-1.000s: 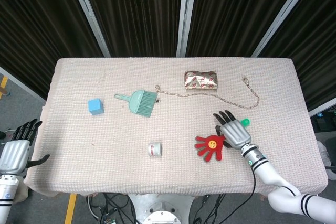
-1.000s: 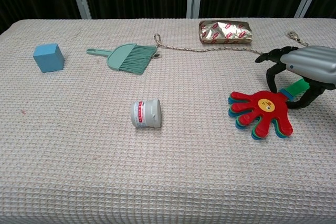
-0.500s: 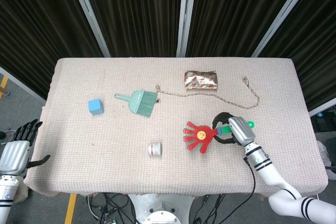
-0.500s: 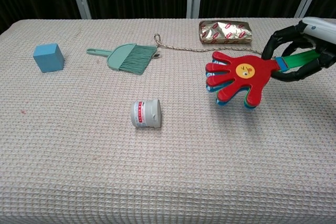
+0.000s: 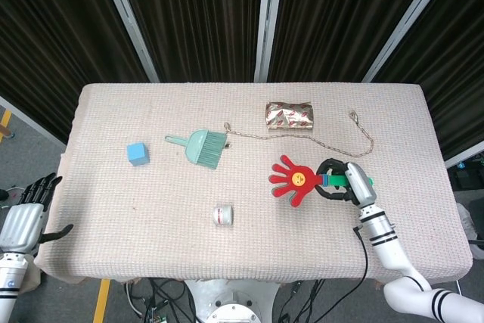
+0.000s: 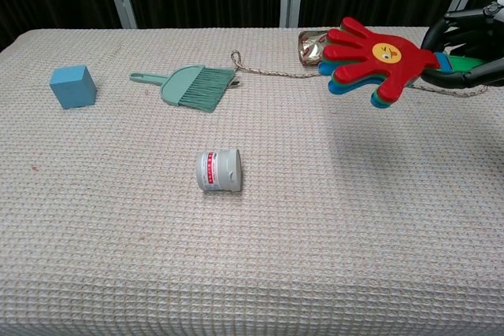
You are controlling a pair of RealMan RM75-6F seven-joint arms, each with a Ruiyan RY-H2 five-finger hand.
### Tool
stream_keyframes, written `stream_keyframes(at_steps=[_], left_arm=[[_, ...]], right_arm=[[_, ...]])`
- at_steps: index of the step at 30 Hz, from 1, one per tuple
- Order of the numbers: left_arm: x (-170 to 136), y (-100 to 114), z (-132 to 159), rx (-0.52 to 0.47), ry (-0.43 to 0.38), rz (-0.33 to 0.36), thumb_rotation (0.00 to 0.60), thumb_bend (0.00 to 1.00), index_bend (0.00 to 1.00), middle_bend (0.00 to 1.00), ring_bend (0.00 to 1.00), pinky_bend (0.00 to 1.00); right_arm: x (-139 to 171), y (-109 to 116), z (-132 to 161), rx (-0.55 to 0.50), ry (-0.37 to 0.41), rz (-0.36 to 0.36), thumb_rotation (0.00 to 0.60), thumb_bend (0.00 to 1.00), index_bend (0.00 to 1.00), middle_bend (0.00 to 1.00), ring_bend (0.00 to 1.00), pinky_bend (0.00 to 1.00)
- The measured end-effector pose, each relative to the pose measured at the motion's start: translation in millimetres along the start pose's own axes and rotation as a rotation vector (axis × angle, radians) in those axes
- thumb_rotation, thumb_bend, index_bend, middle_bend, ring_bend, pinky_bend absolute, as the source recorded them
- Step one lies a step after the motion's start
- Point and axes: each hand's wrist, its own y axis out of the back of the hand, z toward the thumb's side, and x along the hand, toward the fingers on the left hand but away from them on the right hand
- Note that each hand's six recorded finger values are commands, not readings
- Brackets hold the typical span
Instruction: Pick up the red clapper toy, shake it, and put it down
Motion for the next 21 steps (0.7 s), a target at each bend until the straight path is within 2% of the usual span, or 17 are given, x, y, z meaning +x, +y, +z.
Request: stream_keyframes(at_steps=[8,11,13,16,21], left_arm=[[0,0,-1,0.0,0.001,-0.001,0.6,0.16,0.03,0.02,0.0,0.1],[0,0,-1,-0.001,0.001,-0.003,0.6,0.16,0.03,0.02,0.0,0.1],[0,-1,-1,-0.001,0.002,-0.006,0.6,0.16,0.03,0.02,0.0,0.1],[0,-2,-1,-0.002,0.004,-0.012,0.6,0.16,0.03,0.02,0.0,0.1],[0,-3,-2,-0.002,0.005,-0.016,0.6,0.16,0.03,0.02,0.0,0.1]], right_arm=[[-4,13,3,-0.3,-0.031,-0.081,0.6,0.53,1.0,0.69,0.82,1.0],[-7,16,4,-0.314,-0.032,-0.09,0.6,0.54,1.0,0.69,0.82,1.0],[-8,17,5,-0.259,-0.022,-0.087,0.6,0.54,1.0,0.69,0.82,1.0],[-9,16,7,-0.088,-0.007,-0.077,0.6,0.54,1.0,0.72,0.82,1.0],[-12,9,8,0.291,0.002,-0.058,0.6,0.54,1.0,0.74,0.82,1.0]])
